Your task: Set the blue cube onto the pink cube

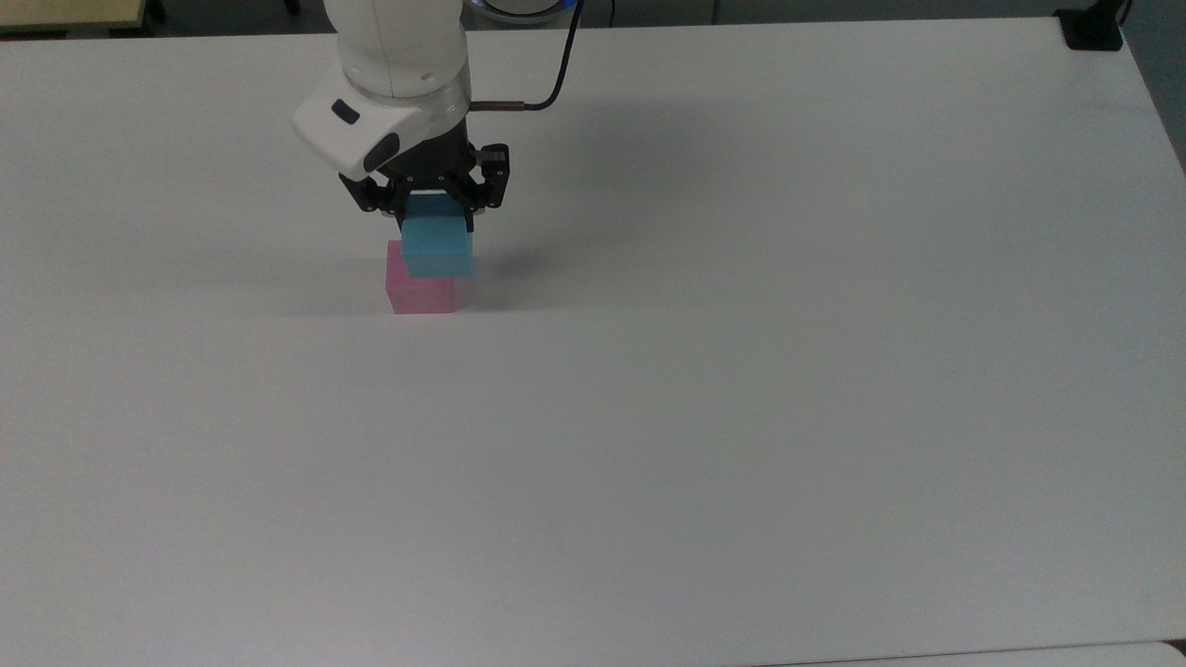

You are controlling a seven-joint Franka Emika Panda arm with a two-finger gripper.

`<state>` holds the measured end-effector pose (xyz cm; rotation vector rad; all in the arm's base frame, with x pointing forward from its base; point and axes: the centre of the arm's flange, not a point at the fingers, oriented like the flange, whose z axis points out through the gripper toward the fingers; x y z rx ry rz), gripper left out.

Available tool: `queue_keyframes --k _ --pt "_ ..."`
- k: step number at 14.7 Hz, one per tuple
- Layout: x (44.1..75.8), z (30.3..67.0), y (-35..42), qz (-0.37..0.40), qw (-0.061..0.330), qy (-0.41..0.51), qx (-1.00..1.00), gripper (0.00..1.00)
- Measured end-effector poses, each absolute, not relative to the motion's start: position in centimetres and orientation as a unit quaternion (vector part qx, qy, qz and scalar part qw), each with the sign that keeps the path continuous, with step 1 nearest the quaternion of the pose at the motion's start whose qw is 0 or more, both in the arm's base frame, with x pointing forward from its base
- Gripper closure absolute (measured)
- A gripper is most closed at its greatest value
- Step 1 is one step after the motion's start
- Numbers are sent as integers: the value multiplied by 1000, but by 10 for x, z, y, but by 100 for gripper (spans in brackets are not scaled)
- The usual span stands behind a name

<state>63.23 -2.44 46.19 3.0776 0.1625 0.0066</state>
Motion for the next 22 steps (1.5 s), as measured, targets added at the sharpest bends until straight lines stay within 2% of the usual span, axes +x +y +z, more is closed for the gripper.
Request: queue_keyframes --k 5,13,14,15,17,18,20,22 --pt "623 430 -47 -31 29 51 998 40" --pt "631 401 -60 -38 46 49 997 42" --pt "631 401 -60 -38 47 49 997 40" --pt "631 399 -61 -40 47 48 997 26" --pt "631 396 -62 -42 47 48 997 6" --pt "631 396 -62 -42 47 47 997 0" --pt "633 404 -63 -37 47 45 997 0" --pt "636 427 -62 -23 48 36 998 0"
